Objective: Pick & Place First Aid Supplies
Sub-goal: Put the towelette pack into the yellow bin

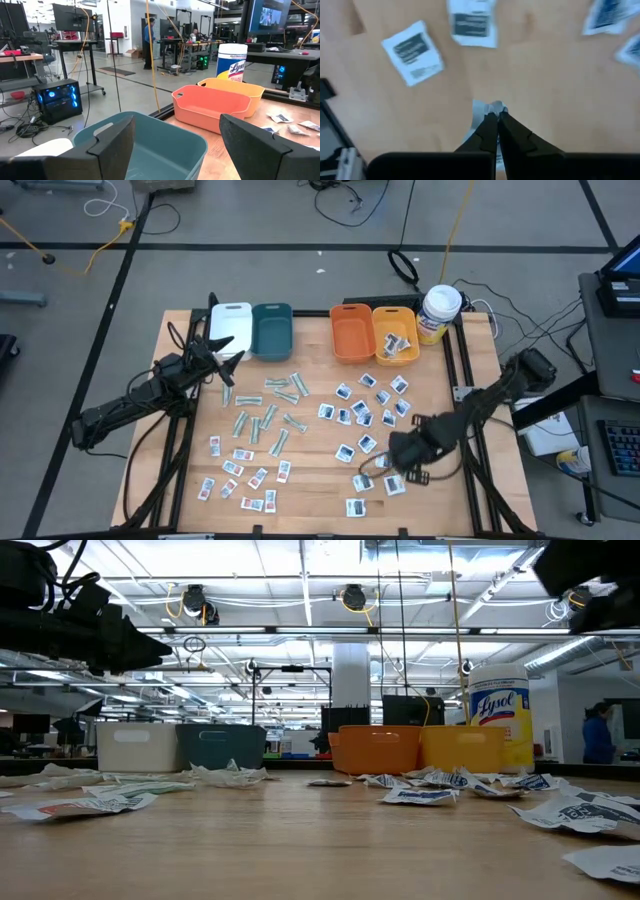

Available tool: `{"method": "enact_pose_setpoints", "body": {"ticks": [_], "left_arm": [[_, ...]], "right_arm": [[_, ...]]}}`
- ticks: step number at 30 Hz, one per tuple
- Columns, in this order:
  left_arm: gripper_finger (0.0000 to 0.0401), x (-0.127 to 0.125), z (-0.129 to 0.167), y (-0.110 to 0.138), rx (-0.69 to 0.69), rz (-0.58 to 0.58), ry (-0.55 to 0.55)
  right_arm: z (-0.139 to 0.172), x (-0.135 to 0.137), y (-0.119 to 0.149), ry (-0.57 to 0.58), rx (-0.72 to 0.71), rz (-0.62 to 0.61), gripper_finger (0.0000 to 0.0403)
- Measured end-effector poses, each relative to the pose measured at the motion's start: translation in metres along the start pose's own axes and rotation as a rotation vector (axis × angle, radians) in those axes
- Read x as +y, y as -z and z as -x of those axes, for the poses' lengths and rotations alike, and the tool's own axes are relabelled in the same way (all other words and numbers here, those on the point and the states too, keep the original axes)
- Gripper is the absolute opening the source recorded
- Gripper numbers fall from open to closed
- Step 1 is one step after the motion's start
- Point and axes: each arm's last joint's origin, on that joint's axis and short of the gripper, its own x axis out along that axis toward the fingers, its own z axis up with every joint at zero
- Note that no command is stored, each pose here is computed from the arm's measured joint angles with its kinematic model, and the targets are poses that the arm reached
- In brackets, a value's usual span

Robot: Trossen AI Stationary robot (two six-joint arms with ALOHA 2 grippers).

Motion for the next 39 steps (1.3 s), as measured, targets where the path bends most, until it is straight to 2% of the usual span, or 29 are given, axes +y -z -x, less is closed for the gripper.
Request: {"method": "enact_pose_setpoints", "body": {"ticks": [4, 11, 21, 26, 32, 39], "left_arm": [[0.0296, 0.000, 0.000, 0.000, 0.000, 0.000, 0.000], [0.0296, 0.000, 0.000, 0.000, 0.000, 0.000, 0.000], [0.0296, 0.000, 0.000, 0.000, 0.000, 0.000, 0.000], [0.0296, 0.000, 0.000, 0.000, 0.000, 0.000, 0.000], [0.0296, 0.000, 0.000, 0.000, 0.000, 0.000, 0.000], [0.0296, 0.000, 0.000, 0.000, 0.000, 0.000, 0.000]], "right_arm": [[0.008, -0.020, -0.007, 0.007, 0.011, 0.022, 0.0001], [0.013, -0.057, -0.031, -0.003, 0.000, -0.034, 0.0001], [0.019, -0.138, -0.058, -0.013, -0.026, -0.187, 0.0000], [0.023, -0.184, -0.061, -0.014, -0.046, -0.276, 0.0000], [0.025, -0.233, -0.057, 0.067, -0.078, -0.362, 0.0000], [0.028, -0.272, -0.051, 0.100, -0.148, -0.416, 0.0000]]}}
